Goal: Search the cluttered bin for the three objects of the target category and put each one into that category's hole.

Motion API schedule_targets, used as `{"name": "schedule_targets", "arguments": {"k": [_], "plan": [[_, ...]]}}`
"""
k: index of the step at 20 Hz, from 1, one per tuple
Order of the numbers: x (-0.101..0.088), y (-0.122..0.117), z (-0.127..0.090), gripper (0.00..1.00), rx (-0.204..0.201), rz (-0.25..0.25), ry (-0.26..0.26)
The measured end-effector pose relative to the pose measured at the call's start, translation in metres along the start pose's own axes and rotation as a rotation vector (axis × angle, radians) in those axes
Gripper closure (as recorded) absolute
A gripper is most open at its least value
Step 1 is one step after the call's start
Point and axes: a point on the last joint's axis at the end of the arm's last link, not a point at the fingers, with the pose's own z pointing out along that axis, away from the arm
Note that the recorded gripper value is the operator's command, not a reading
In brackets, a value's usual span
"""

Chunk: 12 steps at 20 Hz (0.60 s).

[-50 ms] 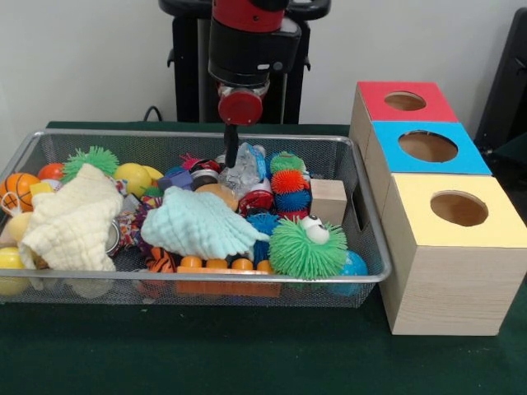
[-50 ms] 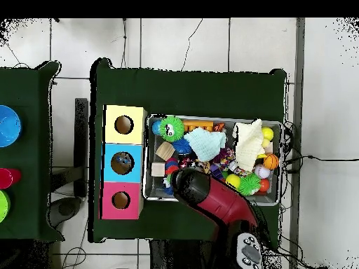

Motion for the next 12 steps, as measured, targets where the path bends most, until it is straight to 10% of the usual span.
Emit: {"name": "schedule_targets", "arguments": {"k": [12], "plan": [[0.015,0.008,-0.013,0.00,-0.029,-0.065,-0.012]]}}
